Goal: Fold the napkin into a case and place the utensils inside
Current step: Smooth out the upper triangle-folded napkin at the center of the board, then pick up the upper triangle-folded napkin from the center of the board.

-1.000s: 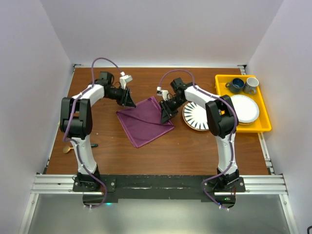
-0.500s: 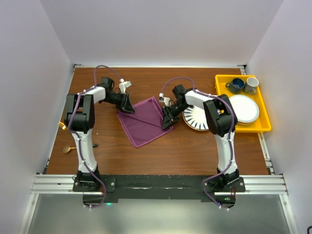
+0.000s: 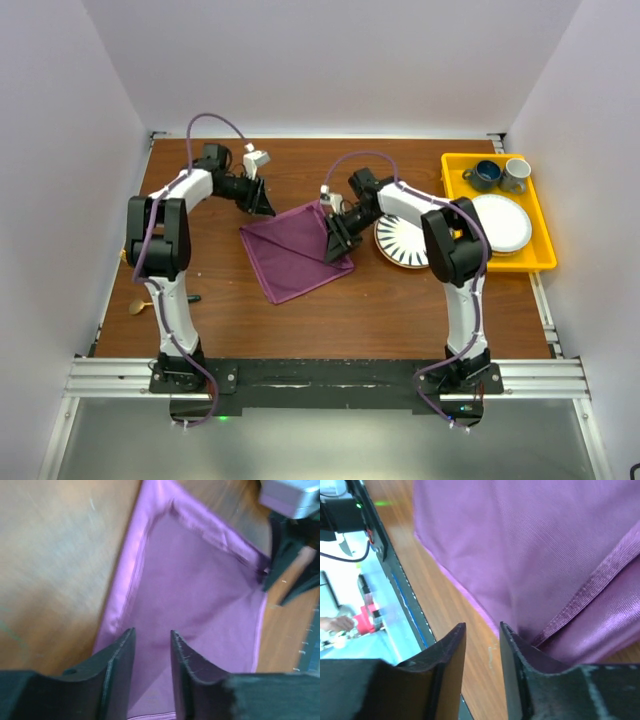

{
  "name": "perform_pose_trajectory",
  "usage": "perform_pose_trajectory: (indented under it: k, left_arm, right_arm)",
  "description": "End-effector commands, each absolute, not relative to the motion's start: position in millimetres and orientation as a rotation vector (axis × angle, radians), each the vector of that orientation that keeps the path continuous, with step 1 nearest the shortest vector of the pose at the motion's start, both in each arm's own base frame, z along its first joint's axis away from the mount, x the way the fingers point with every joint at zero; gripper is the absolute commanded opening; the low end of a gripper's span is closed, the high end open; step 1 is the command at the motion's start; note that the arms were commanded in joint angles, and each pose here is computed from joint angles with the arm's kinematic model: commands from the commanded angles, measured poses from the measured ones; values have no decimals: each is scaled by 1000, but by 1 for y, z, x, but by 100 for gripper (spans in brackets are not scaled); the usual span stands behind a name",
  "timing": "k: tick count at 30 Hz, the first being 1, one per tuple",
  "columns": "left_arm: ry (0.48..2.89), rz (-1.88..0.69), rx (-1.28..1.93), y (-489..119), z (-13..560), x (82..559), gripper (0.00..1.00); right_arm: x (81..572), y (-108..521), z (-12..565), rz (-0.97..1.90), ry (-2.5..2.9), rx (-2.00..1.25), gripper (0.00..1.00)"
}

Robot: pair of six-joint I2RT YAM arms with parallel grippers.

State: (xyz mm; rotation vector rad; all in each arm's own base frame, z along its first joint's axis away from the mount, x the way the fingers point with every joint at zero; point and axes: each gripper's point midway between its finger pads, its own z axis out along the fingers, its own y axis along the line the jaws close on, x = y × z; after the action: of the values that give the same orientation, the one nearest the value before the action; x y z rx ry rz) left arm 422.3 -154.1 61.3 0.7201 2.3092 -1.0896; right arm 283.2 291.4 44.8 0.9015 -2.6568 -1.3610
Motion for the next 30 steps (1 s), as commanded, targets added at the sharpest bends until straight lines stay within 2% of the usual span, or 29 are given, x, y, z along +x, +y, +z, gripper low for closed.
perform_pose_trajectory:
  k: [1,3,4,5,7,8,13,17,20,27,30]
  left_arm:
    - [2029,-848,931,-170,126,463,42]
    - [2015,-821,970,-178,121,468,44]
    - [2006,-795,996,-187,121,473,44]
    - [2013,-801,1011,-192,114,474,45]
    - [1994,-788,1046,-206,112,478,45]
    - [1998,-798,1051,-211,106,480,45]
    - [1977,-822,1073,-228,92,488,50]
    - [2003,-844,1080,-230,73,493,52]
    - [2011,-852,1093,-230,62,494,52]
    - [2033,-905,1145,-234,44,486,43]
    - [2032,-918,1161,-236,40,482,32]
  right_arm:
    - [346,311,149,-1554,-2900,1171,44]
    - [371,309,161,-1562,-3004,1143,49]
    - [388,311,172,-1569,-3069,1133,56]
    - [404,306,160,-1495,-3139,1094,58]
    - [424,304,162,-1427,-3193,1109,59]
    - [434,301,141,-1354,-3209,1054,59]
    - [455,300,120,-1288,-3251,1021,61]
    - [457,300,102,-1277,-3242,989,61]
    - [457,301,88,-1282,-3225,955,58]
    - [456,299,75,-1283,-3211,917,59]
    - [458,300,73,-1285,-3212,913,62]
